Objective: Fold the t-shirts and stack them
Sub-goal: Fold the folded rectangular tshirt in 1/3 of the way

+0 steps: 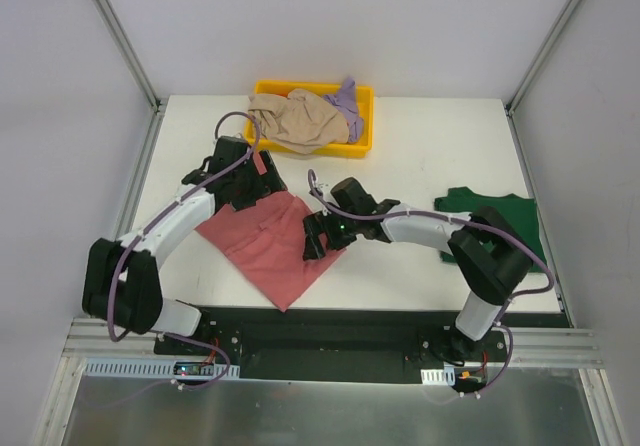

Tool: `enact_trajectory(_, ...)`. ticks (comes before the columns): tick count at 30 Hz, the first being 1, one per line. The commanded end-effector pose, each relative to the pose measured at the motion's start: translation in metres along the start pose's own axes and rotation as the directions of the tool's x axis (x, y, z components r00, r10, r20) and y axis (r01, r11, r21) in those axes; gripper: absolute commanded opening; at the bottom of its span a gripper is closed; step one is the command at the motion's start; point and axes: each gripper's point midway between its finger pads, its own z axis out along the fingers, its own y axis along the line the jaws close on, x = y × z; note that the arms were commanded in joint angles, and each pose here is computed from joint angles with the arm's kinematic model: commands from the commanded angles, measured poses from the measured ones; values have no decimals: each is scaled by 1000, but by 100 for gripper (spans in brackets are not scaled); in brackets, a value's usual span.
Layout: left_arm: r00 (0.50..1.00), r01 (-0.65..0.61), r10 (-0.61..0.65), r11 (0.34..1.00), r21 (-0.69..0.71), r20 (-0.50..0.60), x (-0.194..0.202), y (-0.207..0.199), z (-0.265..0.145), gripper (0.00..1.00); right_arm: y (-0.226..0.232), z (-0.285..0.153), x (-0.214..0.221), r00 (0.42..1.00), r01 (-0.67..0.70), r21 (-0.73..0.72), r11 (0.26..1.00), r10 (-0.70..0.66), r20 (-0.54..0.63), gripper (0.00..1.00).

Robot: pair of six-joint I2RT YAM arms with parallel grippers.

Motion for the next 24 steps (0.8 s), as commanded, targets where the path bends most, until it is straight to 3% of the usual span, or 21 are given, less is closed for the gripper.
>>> enact_trajectory(1, 988, -61, 59, 998, 9, 143, -24, -18, -45, 99, 13, -31, -23, 994, -29, 38, 999, 25, 109, 96)
enact_trajectory(4, 983, -135, 129, 990, 35, 133, -6, -25, -67, 99, 12, -49, -35, 985, -63, 90, 994, 47, 166, 96)
enact_trajectory(7, 979, -199, 195, 978, 65, 64, 37, -21, -87, 99, 5, -66, -37, 972, -136, 119, 984, 109, 206, 96)
enact_trajectory(12, 960, -224, 243, 964, 141, -138, 132, 2, -98, 99, -10, -74, -19, 969, -199, 95, 975, 181, 171, 97)
enact_trajectory(14, 942, -183, 211, 975, 128, -262, 168, 19, -98, 97, -7, -72, -13, 974, -200, 54, 978, 192, 122, 99)
enact_trajectory(17, 919, -112, 131, 991, 73, -371, 207, 42, -96, 93, -16, -71, 3, 978, -204, 92, 975, 199, 57, 90)
enact_trajectory(24, 908, -7, 4, 1000, -7, -419, 240, 66, -86, 80, -31, -56, 23, 966, -254, 139, 957, 259, -16, 74)
